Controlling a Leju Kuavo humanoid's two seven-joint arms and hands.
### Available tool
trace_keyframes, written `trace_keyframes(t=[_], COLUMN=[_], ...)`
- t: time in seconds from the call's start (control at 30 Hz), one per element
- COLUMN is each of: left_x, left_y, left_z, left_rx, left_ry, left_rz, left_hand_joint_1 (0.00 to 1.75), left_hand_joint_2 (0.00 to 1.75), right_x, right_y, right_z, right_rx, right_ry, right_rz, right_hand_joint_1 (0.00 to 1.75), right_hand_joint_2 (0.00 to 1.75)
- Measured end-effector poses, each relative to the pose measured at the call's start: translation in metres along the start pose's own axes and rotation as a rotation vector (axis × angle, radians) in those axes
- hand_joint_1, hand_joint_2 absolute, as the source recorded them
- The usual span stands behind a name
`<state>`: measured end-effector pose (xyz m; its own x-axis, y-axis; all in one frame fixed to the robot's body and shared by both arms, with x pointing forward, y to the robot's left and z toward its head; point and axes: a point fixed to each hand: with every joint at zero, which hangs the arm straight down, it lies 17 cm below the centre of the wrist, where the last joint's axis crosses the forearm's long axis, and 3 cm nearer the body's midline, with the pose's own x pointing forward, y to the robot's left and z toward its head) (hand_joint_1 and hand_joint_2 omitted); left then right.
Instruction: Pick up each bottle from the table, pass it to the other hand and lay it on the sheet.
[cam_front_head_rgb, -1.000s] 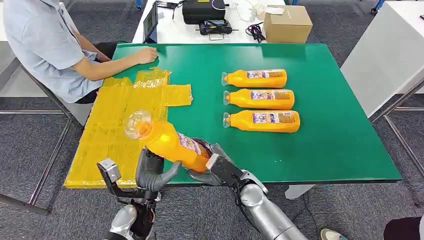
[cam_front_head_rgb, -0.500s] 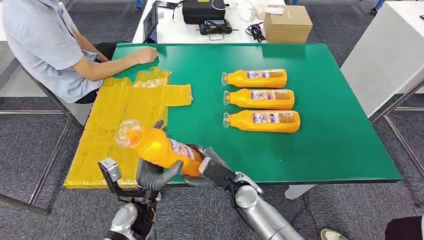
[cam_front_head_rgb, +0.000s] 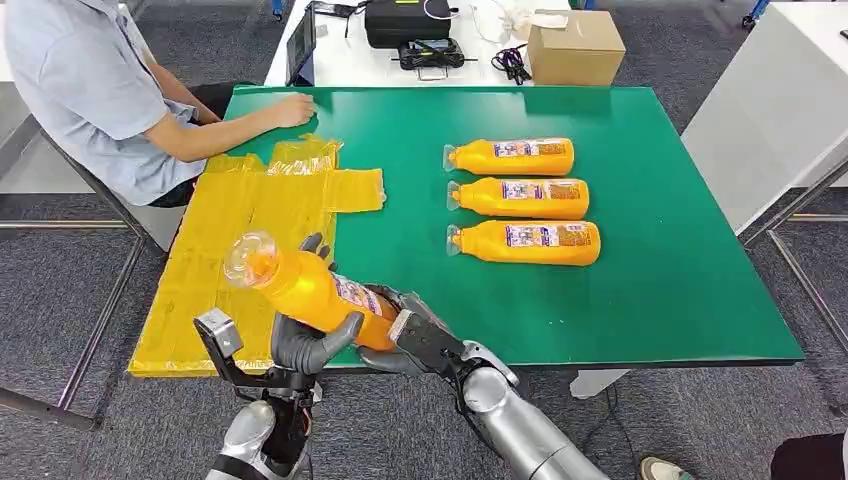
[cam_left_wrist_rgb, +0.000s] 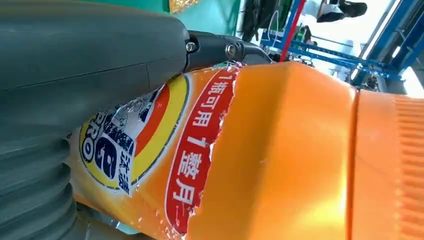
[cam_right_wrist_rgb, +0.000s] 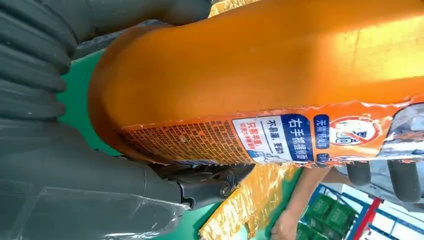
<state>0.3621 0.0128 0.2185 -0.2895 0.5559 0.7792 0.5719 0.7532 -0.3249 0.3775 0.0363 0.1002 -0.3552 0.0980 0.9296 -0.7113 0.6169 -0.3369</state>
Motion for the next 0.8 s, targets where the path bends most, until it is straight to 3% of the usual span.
trace_keyframes(t=[0.8], left_x=[0.002], left_y=[0.009], left_z=[0.004], left_rx=[-0.006], left_ry=[0.011], left_rz=[0.149], left_hand_joint_1=[1.75], left_hand_joint_2=[1.75], right_x=[-0.006], right_y=[0.004], right_z=[0.002], right_rx=[0.015], right_ry=[0.008], right_rz=[-0.020], right_hand_joint_1=[1.75], right_hand_joint_2=[1.75])
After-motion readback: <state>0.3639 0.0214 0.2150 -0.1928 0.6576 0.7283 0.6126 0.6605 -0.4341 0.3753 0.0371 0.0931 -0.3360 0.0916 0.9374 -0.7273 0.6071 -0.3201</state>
